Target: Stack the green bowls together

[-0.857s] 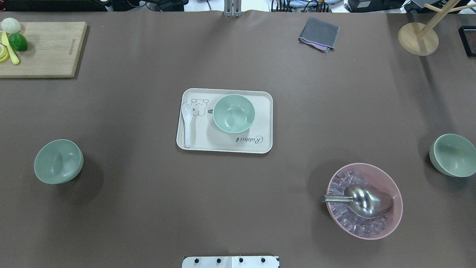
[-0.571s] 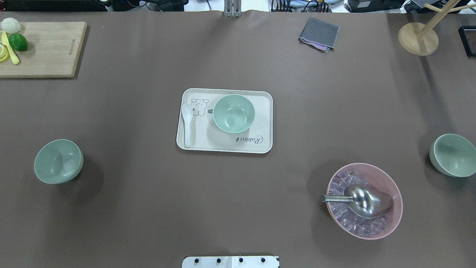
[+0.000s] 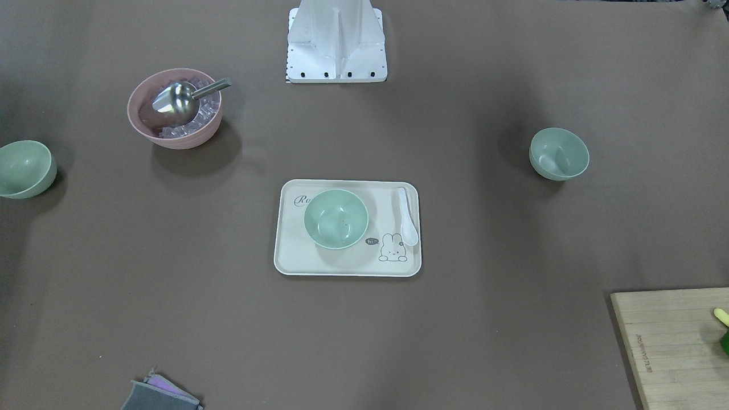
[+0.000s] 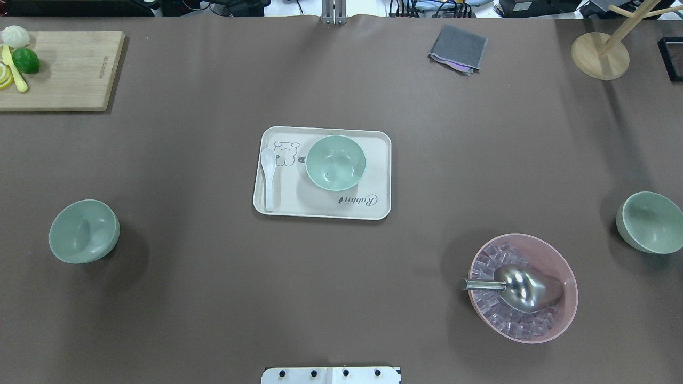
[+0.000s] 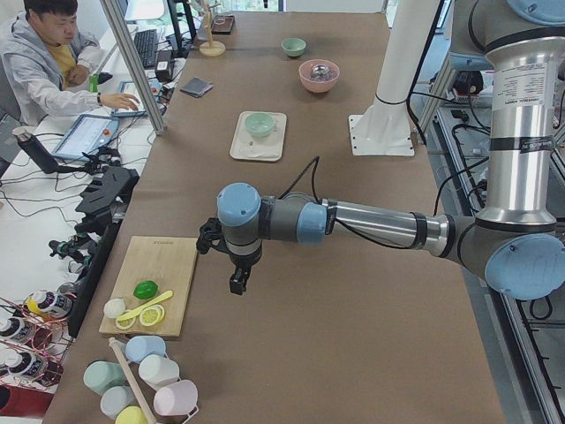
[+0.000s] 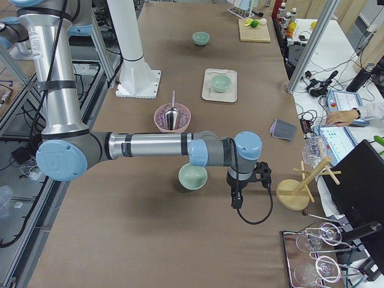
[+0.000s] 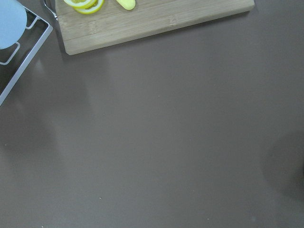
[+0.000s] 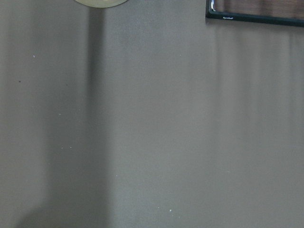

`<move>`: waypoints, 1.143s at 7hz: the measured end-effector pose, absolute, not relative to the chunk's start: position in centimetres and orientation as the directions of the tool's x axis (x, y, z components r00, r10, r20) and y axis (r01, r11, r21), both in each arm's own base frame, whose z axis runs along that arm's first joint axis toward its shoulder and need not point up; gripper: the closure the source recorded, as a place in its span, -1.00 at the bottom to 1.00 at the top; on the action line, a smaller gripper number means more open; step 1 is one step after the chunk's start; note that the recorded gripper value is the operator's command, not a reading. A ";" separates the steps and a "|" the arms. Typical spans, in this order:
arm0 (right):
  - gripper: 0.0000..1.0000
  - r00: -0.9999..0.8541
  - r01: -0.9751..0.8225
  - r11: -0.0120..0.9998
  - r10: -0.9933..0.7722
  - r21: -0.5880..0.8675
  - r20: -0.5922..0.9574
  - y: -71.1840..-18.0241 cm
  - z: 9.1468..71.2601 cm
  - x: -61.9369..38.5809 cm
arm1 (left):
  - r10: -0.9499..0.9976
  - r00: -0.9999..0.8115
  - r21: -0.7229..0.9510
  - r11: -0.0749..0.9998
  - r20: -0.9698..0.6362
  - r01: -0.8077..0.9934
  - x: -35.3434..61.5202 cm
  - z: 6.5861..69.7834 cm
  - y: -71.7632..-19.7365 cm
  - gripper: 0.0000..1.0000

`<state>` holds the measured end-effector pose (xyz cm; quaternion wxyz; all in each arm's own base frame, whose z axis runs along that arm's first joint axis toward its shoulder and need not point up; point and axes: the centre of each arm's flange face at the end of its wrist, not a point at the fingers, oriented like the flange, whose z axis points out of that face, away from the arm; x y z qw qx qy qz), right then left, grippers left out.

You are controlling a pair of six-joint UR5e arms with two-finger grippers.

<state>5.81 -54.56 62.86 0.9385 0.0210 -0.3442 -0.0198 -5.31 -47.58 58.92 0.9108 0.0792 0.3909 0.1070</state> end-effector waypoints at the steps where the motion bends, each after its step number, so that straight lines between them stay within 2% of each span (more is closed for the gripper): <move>1: -1.00 0.762 0.025 0.998 -0.056 0.057 0.646 -54.5 62.7 5.7 | 0.267 0.664 0.242 0.961 -0.699 -0.131 -5.2 58.2 -47.5 -0.96; 5: -1.00 0.761 0.039 0.996 -0.084 0.083 0.644 -54.4 62.3 4.6 | 0.233 0.646 0.237 0.968 -0.727 -0.083 -5.0 56.1 -46.8 -0.95; 8: -1.00 0.755 0.050 0.986 -0.141 0.159 0.640 -53.1 64.9 3.9 | 0.232 0.645 0.240 0.968 -0.728 -0.077 -4.9 55.7 -46.8 -0.96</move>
